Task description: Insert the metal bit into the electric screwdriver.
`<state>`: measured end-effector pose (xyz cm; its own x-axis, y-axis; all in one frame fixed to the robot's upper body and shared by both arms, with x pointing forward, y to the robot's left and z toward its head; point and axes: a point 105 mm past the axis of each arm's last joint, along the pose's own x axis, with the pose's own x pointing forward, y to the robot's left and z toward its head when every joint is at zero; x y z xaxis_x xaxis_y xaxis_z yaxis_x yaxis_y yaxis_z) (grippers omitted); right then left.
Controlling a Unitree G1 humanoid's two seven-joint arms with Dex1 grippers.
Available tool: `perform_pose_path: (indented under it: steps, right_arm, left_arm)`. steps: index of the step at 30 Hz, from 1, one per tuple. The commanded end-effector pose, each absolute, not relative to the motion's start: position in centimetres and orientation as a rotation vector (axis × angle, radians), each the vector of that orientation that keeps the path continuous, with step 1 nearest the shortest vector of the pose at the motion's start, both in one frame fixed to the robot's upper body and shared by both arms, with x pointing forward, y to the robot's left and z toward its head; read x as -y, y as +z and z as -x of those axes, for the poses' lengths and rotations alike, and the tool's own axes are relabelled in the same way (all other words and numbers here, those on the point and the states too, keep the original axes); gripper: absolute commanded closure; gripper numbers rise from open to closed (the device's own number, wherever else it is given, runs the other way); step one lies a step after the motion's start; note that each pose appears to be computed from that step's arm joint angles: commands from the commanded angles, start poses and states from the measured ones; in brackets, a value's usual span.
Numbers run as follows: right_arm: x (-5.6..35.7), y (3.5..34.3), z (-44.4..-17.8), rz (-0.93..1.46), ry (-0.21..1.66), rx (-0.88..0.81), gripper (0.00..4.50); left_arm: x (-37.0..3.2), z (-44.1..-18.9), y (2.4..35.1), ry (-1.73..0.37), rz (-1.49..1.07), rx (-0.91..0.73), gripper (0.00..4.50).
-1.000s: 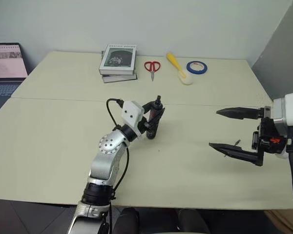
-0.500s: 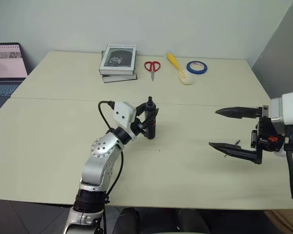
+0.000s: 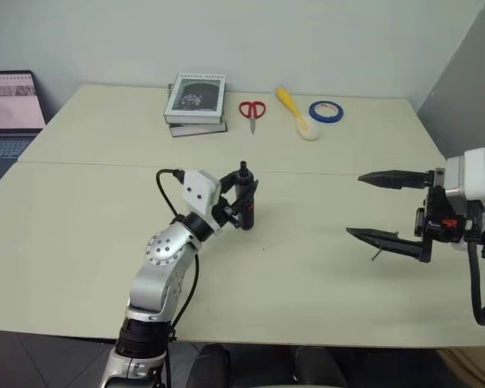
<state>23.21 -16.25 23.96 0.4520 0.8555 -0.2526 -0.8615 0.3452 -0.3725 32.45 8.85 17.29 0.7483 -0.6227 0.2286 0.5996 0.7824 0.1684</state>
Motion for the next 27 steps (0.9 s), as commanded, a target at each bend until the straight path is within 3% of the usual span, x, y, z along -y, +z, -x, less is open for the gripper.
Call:
perform_pose_path:
  steps: [1,5,11,17,27]
  right_arm:
    - [18.2,24.3,-23.4,0.526,1.044,-0.036,0.0]
    - [20.0,23.6,-23.8,0.531,0.956,-0.09,0.0]
    - [22.9,21.4,-23.7,0.656,0.951,-0.244,0.0]
    - [25.9,18.3,-25.3,0.947,1.039,-0.437,0.0]
    - [27.6,15.6,-29.4,1.338,1.269,-0.534,0.0]
  left_arm:
    - [-6.1,-31.2,22.0,-0.739,-0.094,0.485,2.84]
    - [-4.6,-30.9,22.5,-0.819,-0.069,0.508,2.84]
    - [-3.6,-30.7,20.8,-0.907,-0.059,0.46,2.84]
    - [-3.2,-31.2,19.7,-0.906,-0.054,0.443,2.84]
    - [-2.9,-30.4,20.0,-0.89,-0.053,0.449,2.84]
